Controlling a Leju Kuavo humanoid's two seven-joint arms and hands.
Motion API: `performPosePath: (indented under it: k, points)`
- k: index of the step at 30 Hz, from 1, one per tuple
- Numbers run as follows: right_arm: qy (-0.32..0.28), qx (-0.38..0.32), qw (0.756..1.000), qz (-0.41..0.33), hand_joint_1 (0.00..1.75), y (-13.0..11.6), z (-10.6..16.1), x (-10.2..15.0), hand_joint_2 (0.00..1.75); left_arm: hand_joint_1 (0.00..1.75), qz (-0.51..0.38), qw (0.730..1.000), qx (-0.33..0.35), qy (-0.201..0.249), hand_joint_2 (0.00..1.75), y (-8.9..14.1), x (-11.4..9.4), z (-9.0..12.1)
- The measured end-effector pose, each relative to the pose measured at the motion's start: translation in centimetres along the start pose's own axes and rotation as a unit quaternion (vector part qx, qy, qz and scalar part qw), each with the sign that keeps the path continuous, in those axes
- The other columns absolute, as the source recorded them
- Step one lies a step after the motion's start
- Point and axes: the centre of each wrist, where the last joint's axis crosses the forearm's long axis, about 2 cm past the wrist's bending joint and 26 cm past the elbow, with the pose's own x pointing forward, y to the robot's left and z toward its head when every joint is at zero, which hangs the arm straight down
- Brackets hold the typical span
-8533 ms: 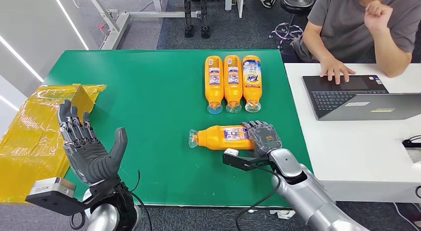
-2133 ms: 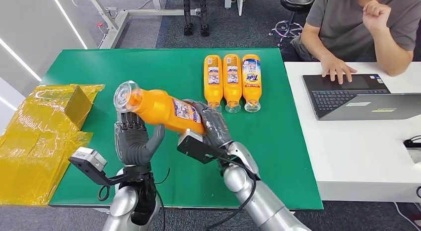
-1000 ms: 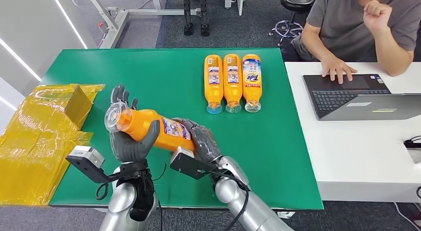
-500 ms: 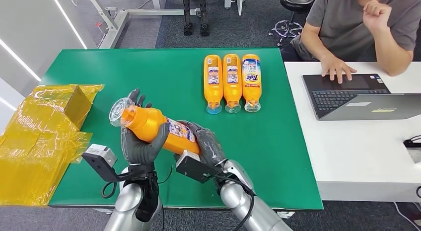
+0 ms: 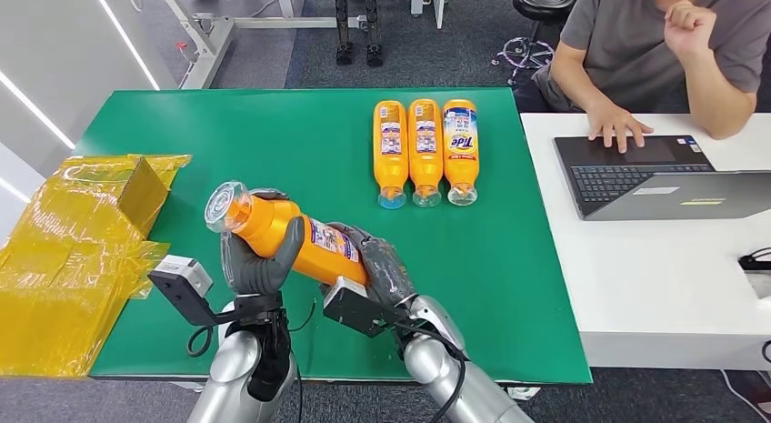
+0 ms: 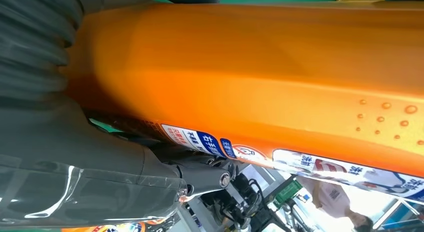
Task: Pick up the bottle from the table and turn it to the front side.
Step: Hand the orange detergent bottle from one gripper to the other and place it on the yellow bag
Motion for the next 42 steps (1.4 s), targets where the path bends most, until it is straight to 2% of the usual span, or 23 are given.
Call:
performPosePath:
  k: [2, 10, 20, 23, 26, 30, 35, 38, 42]
  points:
    - [-0.002, -0.007, 1.0, 0.011, 0.0, 0.0, 0.0, 0.0, 1.75, 1.75, 0.003, 1.0, 0.003, 0.002, 1.75, 0.0, 0.0, 0.0]
    - [-0.022, -0.05, 0.998, 0.041, 0.0, 0.1, 0.1, 0.2, 1.75, 1.75, 0.003, 0.999, 0.033, 0.006, 1.75, 1.0, -0.2, -0.4]
    - [-0.077, -0.149, 0.986, 0.01, 0.0, 0.0, 0.8, 1.3, 1.75, 1.75, -0.008, 0.999, 0.035, 0.002, 1.75, 1.4, -0.2, -0.6]
    - [-0.092, -0.188, 0.978, 0.001, 0.0, 0.0, 1.3, 1.7, 1.75, 1.75, -0.047, 0.998, 0.036, -0.011, 1.75, 1.8, -0.2, -0.8]
    - [-0.096, -0.204, 0.974, -0.005, 0.0, -0.1, 1.8, 1.9, 1.75, 1.75, -0.132, 0.989, 0.048, -0.047, 1.75, 2.8, -0.1, -1.5]
    - [-0.09, -0.216, 0.972, -0.01, 0.0, -0.2, 2.3, 2.0, 1.75, 1.75, -0.253, 0.96, 0.022, -0.117, 1.75, 5.3, 0.1, -2.9]
    - [-0.078, -0.24, 0.967, -0.017, 0.0, -0.6, 3.1, 1.6, 1.75, 1.75, -0.412, 0.891, -0.036, -0.187, 1.75, 9.7, 0.4, -4.2]
    - [-0.074, -0.255, 0.964, -0.016, 0.0, -0.9, 3.5, 1.4, 1.75, 1.75, -0.498, 0.842, -0.057, -0.201, 1.75, 12.6, 0.5, -5.5]
    - [-0.069, -0.27, 0.96, -0.013, 0.0, -1.2, 3.8, 1.5, 1.75, 1.75, -0.588, 0.783, -0.078, -0.187, 1.75, 16.1, 0.4, -7.3]
